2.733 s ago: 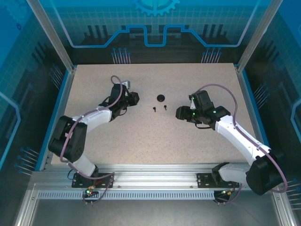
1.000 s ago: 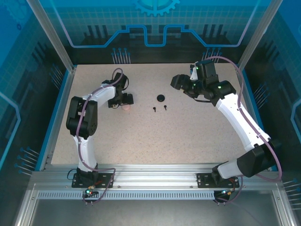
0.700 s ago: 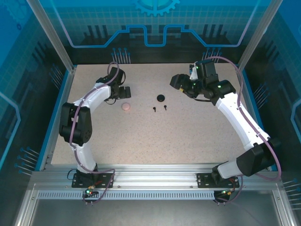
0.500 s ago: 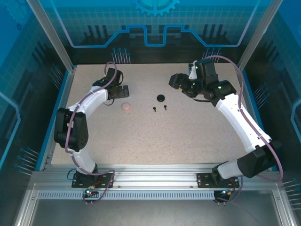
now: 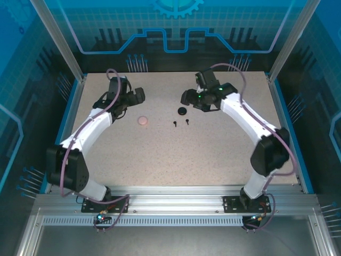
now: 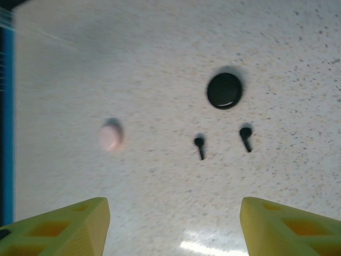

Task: Insert the wireless bluetooth earbuds into the charging case

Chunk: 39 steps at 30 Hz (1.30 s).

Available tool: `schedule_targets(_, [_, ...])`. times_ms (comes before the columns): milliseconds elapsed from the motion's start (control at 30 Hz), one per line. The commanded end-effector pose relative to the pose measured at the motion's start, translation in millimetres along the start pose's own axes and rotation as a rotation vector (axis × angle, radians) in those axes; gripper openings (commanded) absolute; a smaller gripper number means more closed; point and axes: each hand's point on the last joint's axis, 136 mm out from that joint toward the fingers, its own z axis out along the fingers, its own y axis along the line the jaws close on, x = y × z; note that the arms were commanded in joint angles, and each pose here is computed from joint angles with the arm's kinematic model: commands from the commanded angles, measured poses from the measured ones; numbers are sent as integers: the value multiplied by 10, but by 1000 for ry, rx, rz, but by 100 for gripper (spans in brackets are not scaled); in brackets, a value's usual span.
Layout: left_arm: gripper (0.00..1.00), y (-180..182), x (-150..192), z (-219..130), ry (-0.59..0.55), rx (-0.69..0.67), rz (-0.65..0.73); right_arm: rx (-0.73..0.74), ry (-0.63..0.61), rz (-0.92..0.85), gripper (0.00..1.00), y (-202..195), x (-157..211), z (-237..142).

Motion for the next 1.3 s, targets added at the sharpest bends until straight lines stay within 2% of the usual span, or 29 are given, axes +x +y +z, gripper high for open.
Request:
schedule_targets(0, [99, -57, -239, -284, -142, 79, -86, 89, 29, -29, 65, -120, -54, 199])
schedule_targets(100, [99, -61, -303, -492, -236, 138, -129, 154, 75, -61, 65, -162, -78, 487])
schedule_targets(167, [99, -77, -304, -607, -242, 161, -135, 203, 85, -101, 64, -172, -123, 649])
schedule_targets(333, [99, -169, -132, -605, -110, 193, -139, 315, 118, -164, 63, -242, -224, 1076])
schedule_targets(467, [99, -255, -39, -545, -59, 239, -154, 376, 143, -237, 63, -283, -230, 1399])
schedule_targets(800, [99, -390, 38, -416, 1, 300, -185, 419, 182, -291, 65, -442, -135, 1824])
schedule_targets(1267, [99, -466, 75, -294, 38, 329, -225, 406, 247, -265, 59, -603, 17, 2104])
